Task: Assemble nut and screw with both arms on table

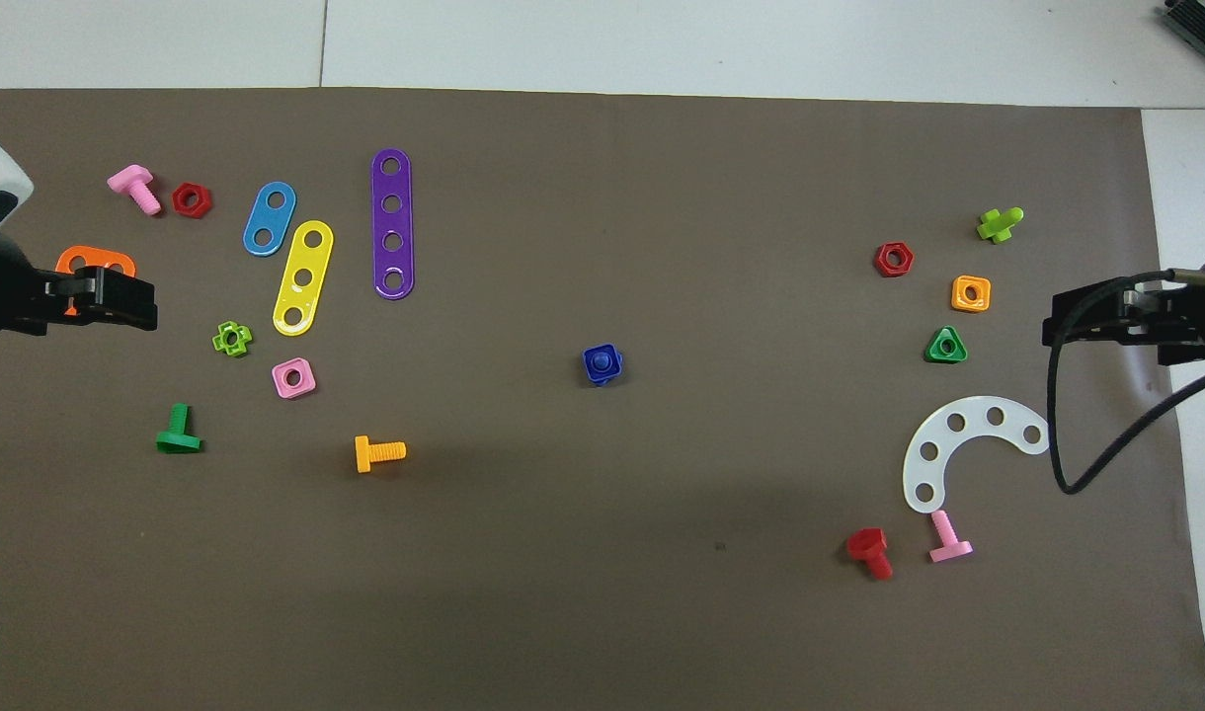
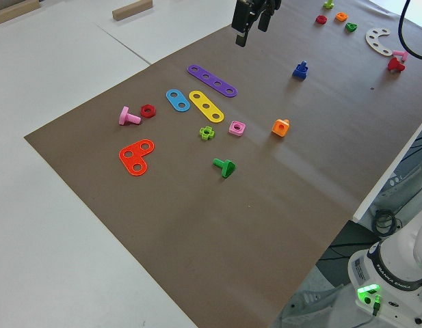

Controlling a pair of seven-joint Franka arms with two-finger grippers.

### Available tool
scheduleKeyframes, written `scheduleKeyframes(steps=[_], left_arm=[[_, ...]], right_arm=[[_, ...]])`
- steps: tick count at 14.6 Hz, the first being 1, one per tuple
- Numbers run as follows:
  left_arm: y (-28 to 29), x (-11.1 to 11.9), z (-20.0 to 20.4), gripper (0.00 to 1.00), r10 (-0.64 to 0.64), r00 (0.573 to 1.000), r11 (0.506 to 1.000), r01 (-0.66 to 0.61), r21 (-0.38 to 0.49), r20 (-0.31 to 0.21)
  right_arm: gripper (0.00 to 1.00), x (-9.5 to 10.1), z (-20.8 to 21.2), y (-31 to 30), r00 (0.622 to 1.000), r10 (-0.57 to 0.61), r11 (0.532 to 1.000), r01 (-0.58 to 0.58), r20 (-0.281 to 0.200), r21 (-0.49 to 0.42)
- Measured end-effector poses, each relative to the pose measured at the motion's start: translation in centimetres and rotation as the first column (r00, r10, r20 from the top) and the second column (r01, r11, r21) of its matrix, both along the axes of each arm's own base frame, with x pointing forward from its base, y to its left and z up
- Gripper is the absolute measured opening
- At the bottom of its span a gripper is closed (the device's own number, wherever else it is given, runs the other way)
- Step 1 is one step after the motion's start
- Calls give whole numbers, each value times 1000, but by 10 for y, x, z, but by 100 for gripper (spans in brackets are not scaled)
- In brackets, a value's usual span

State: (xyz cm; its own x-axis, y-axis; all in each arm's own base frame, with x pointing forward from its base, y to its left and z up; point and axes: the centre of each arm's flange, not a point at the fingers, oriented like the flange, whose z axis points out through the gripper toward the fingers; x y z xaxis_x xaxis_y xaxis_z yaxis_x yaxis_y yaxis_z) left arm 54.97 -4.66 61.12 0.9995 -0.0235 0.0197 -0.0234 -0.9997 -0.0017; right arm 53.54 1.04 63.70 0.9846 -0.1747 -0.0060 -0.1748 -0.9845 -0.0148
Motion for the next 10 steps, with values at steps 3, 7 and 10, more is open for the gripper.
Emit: scheduleKeyframes(steps=[3,7,10], left_arm=[[3,1,1,94,-11,1000,999,11,-43,2],[4,1,1,100,-15,1000,999,15,-39,2],[5,0,1,100,-19,1000,1000,18,-24,-5]], right_arm=[[100,0,0,0,1000,0,1000,0,0,0],[100,0,0,0,1000,0,1000,0,0,0],[100,0,0,0,1000,-1,1000,1,0,0]])
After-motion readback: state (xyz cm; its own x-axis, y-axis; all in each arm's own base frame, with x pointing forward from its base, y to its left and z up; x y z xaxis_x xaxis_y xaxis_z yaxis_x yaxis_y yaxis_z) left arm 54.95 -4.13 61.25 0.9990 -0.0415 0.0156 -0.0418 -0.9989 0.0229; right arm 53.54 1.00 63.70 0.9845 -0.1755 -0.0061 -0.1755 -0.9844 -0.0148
